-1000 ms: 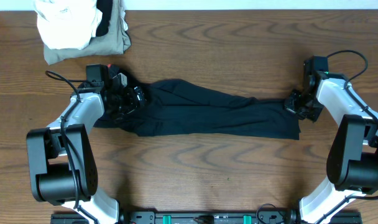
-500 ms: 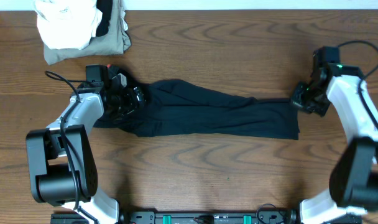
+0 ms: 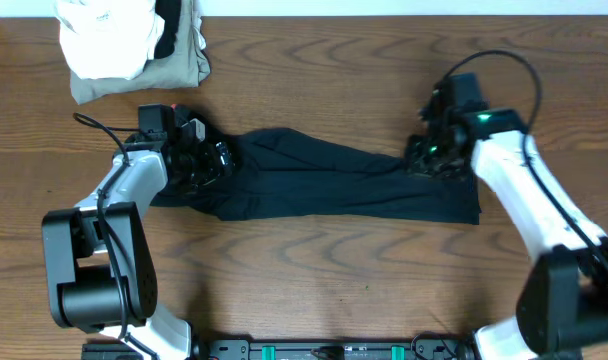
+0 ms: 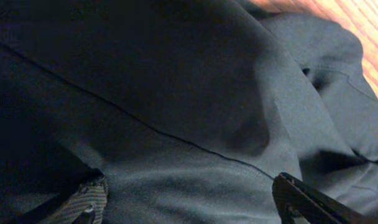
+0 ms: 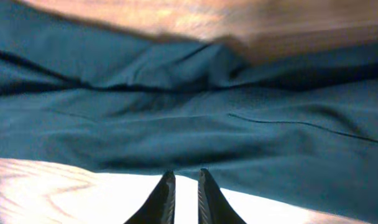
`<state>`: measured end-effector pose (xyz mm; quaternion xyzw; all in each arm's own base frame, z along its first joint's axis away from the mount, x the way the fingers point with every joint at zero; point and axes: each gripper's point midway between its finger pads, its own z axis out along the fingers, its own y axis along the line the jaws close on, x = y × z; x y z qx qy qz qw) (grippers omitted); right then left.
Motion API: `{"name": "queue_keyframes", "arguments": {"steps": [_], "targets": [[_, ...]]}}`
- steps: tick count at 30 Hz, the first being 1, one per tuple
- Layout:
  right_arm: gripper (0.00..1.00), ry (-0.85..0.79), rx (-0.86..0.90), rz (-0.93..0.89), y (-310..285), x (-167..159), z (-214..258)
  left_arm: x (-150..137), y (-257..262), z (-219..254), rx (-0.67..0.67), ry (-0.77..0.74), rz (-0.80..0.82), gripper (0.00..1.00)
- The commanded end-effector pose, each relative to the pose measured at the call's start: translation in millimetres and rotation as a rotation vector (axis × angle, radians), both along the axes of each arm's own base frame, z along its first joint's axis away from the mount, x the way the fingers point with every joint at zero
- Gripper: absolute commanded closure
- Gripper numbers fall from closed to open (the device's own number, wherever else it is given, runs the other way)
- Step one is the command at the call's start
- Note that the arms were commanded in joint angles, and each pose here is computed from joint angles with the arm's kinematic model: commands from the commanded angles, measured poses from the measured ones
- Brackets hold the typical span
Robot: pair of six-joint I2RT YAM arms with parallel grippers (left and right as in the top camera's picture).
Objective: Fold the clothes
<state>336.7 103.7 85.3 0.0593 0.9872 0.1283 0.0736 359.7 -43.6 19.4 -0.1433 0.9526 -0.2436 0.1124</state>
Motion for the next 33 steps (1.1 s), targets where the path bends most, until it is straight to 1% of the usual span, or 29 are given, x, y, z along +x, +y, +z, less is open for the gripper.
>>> {"name": "queue_keyframes", "arguments": {"steps": [1,4,7,16,20,25,29,33], "targets": [[0.93,0.082,-0.005,0.003,8,-9,-30,-10,-8,2,-0.025,-0.019,-0.07,0.13],[0.96,0.113,-0.01,0.017,14,-6,-52,-9,-11,15,-0.025,-0.076,-0.123,0.13],[0.99,0.132,-0.01,0.026,18,-5,-67,-8,-11,26,-0.017,-0.109,-0.134,0.13],[0.96,0.102,-0.042,0.023,15,10,-86,-9,-23,33,-0.013,-0.131,-0.174,0.13],[0.96,0.092,-0.13,0.007,0,14,-95,-9,-23,33,-0.013,-0.131,-0.176,0.13],[0.98,0.144,-0.228,-0.016,-23,8,-114,-9,-23,33,-0.013,-0.131,-0.176,0.12],[0.99,0.186,-0.254,-0.039,-36,4,-129,-9,-23,33,-0.01,-0.13,-0.175,0.12],[0.99,0.199,-0.306,-0.089,-61,5,-132,-9,-23,33,-0.009,-0.13,-0.175,0.12]]}}
